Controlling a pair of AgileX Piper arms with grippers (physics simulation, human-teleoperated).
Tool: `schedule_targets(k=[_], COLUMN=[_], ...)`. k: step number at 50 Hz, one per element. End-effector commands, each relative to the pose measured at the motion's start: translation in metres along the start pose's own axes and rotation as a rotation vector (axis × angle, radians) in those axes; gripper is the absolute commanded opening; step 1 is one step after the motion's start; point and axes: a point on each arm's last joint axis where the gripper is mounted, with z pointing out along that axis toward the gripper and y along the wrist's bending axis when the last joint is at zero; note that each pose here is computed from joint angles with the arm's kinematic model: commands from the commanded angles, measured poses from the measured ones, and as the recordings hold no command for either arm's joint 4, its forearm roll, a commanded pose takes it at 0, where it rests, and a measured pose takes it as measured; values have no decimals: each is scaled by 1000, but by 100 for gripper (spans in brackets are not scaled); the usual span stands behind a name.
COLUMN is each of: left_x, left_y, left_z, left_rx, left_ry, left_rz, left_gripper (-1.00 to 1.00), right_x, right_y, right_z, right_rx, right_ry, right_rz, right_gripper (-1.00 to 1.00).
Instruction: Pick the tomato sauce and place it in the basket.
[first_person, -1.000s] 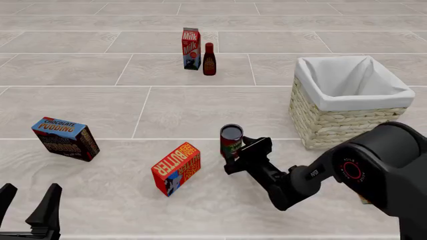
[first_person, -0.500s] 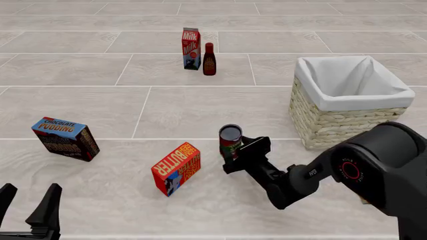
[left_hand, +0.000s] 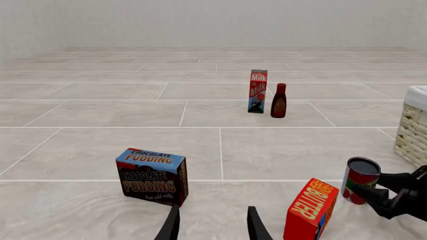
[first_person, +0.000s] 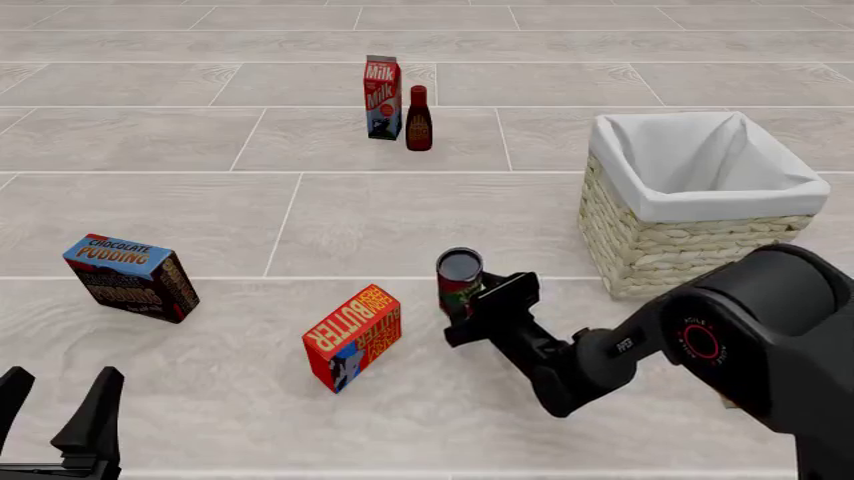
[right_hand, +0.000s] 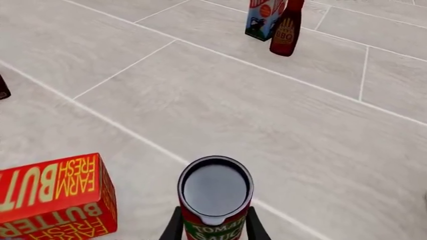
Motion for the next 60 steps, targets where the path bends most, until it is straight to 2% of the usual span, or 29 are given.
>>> schedule_targets(k=[1, 15, 25, 36, 60], left_x=[0, 0, 0, 0, 0], left_y=[0, 0, 0, 0, 0], left_z=[0, 0, 0, 0, 0], left_rx=[0, 0, 0, 0, 0], left_ry=[0, 0, 0, 0, 0], left_rz=[0, 0, 0, 0, 0], left_gripper=[100, 100, 100, 100, 100], right_x=[0, -10, -35, -49, -102], right_y=[4, 7, 6, 5, 2], right_z=[-2, -9, -27, -39, -78], right_rx=[-15, -23, -24, -20, -17], right_ry=[0, -20, -65, -92, -170], right_rz=[6, 1, 0, -10, -43], right_gripper=[-100, -100, -100, -100, -100])
